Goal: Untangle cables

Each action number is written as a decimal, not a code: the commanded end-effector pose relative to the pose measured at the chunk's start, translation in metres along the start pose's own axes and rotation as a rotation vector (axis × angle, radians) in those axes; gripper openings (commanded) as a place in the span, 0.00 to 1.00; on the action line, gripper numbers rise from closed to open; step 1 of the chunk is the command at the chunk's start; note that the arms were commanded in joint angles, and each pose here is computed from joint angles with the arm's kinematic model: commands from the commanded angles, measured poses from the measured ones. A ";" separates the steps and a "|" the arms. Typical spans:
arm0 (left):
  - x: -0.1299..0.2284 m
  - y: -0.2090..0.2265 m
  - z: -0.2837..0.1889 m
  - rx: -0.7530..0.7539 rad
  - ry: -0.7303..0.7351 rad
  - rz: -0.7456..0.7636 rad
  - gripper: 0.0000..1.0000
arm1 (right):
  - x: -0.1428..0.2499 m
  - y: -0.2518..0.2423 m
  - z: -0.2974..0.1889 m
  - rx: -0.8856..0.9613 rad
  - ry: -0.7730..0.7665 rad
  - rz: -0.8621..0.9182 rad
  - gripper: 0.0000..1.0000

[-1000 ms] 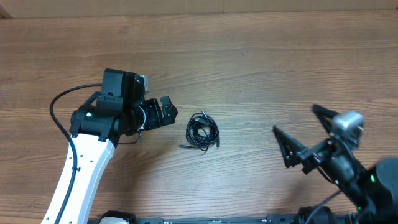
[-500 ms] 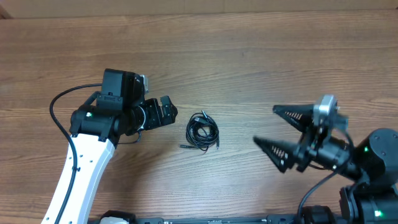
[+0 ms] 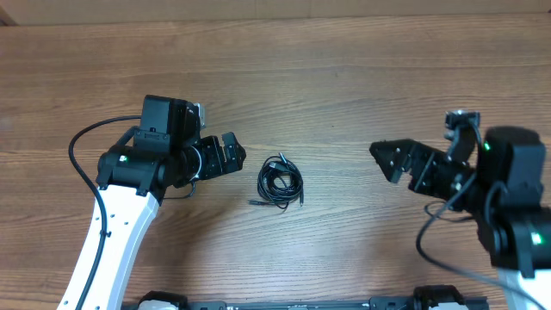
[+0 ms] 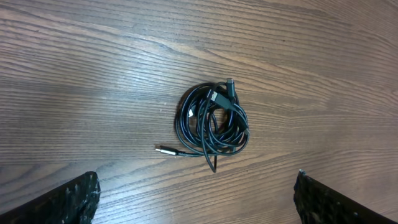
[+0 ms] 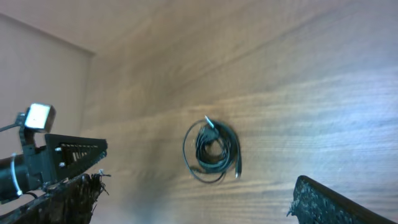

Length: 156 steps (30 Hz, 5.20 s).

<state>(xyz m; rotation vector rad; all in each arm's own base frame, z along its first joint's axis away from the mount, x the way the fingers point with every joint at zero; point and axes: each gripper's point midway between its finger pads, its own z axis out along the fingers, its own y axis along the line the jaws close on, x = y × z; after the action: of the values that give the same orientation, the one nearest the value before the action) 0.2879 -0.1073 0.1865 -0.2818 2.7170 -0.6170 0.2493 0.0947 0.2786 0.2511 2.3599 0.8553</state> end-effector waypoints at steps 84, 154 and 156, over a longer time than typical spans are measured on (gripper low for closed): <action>0.046 -0.033 0.150 0.071 0.415 0.166 0.04 | 0.040 0.018 0.096 -0.113 0.406 0.052 1.00; -0.085 -0.341 -0.236 1.134 -0.178 0.430 0.04 | -0.011 0.047 0.125 -0.112 0.118 -0.141 0.53; -0.085 -0.341 -0.236 1.133 -0.179 0.430 0.04 | -0.012 0.055 0.124 -0.154 0.122 -0.148 0.39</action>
<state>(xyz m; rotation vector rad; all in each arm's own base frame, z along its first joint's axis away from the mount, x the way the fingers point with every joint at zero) 0.3427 -0.3014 0.5397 0.4366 1.8275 -1.6695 0.3307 0.1894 0.2308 -0.0336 2.4068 0.9332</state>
